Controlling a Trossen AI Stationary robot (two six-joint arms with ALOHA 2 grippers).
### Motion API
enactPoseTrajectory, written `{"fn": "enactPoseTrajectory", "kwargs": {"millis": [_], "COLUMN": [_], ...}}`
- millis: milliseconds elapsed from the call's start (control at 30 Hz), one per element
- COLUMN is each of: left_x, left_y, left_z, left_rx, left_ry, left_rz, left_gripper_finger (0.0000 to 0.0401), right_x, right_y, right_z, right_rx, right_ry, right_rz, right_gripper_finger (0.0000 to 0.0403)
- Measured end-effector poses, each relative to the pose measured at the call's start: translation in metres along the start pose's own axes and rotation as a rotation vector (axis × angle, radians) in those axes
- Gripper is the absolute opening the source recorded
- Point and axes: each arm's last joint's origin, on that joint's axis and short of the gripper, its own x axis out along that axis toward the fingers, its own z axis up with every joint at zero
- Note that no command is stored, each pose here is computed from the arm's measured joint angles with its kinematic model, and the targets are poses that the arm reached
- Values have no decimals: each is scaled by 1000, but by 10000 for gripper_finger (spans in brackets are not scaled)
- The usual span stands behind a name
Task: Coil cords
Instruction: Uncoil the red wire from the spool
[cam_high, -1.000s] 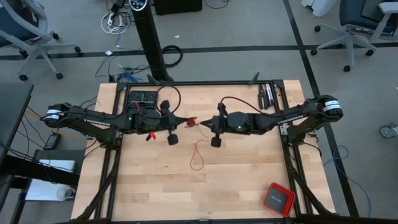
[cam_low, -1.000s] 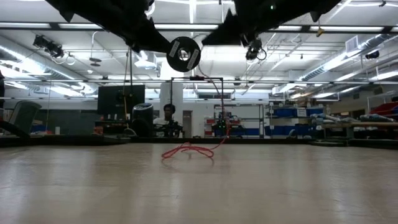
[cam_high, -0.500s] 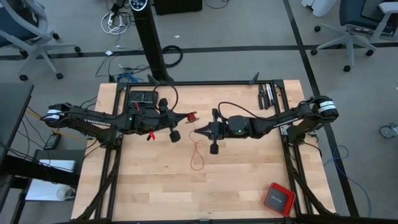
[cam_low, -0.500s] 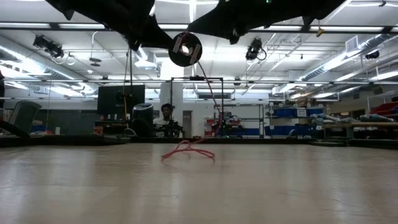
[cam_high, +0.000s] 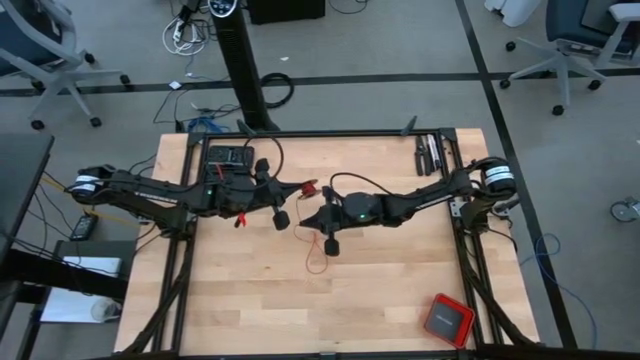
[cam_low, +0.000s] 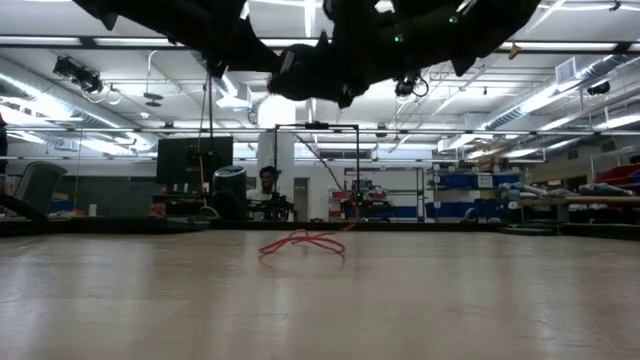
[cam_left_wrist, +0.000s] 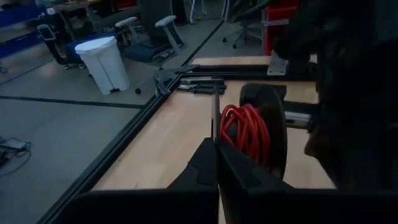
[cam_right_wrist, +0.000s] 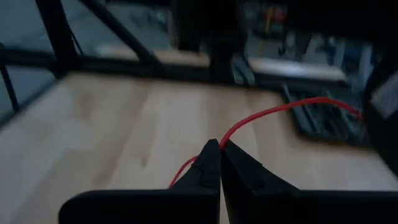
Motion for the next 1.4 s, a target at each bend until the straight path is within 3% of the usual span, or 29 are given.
{"fn": "enactPoseTrajectory", "kwargs": {"millis": [267,533,733,833,1000,1167,1400], "left_x": [-5,-14,-17,-18,-18,-18,-17], "left_y": [1,6,9,11,12,12,12], "left_z": [0,0,-8,-9,-9,-9,-6], "left_rx": [37,58,107,129,132,122,79], "left_ry": [23,57,138,156,157,156,125], "left_rz": [-11,7,69,136,155,155,158], "left_gripper_finger": [0,0,0,0,0,0,0], "right_x": [-12,-45,-70,-82,-90,-91,-91], "right_y": [-18,-31,-19,-9,9,30,40], "right_z": [-4,11,38,50,68,82,89], "right_rx": [2,3,-66,-108,-185,-261,-261], "right_ry": [266,351,273,233,129,-7,-113], "right_rz": [-264,-523,-629,-631,-575,-412,-199], "right_gripper_finger": [0,0,0,0,0,0,0]}}
